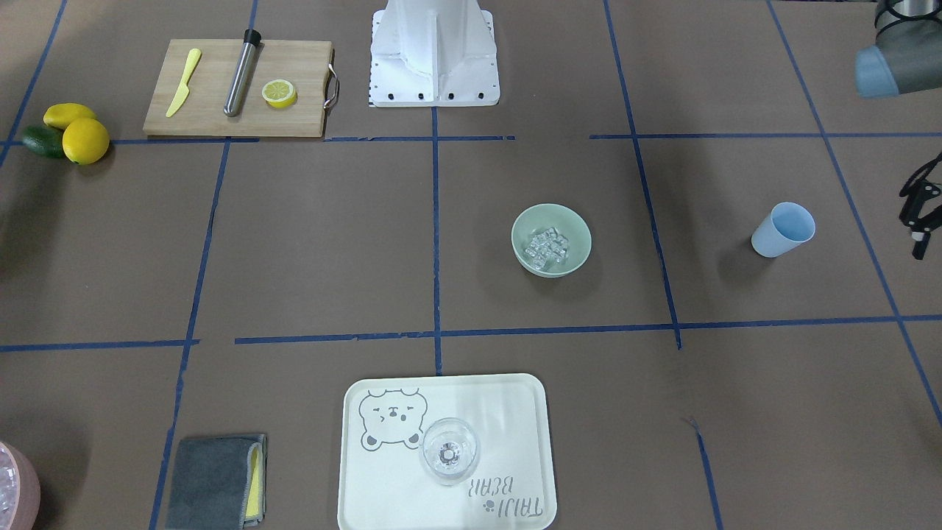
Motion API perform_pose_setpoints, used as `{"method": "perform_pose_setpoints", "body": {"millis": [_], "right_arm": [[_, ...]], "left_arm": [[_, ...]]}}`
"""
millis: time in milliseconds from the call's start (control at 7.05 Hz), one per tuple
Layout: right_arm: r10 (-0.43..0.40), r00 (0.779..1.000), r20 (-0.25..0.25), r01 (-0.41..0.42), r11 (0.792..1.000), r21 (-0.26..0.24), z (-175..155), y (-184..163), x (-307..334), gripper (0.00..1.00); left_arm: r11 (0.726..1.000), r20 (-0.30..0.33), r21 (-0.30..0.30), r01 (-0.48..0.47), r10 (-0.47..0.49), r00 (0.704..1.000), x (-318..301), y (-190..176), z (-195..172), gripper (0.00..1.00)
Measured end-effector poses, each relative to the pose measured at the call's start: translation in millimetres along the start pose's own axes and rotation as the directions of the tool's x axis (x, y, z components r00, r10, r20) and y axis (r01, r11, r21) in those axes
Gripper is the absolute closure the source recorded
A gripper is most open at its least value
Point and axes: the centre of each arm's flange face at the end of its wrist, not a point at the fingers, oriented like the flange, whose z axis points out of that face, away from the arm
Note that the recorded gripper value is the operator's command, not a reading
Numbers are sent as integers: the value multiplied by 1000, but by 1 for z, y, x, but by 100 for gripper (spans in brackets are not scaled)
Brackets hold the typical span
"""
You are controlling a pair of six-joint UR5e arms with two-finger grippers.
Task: Pour ice into bowl
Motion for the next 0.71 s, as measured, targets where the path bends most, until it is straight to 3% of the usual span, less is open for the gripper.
{"method": "perform_pose_setpoints", "body": {"millis": [284,567,709], "right_arm": [[15,1000,6,-15,999,43,-21,-8,-26,0],[-47,999,20,46,996,70,-34,-20,-68,0],[-64,997,34,61,995,74,-35,-28,-96,0]], "left_arm": [[976,-39,-214,39,-49,998,-39,-7,0,0],[901,-32,-422,97,-121,992,-73,6,0,0],[849,-45,-499,177,-229,972,-93,12,-12,0]]}}
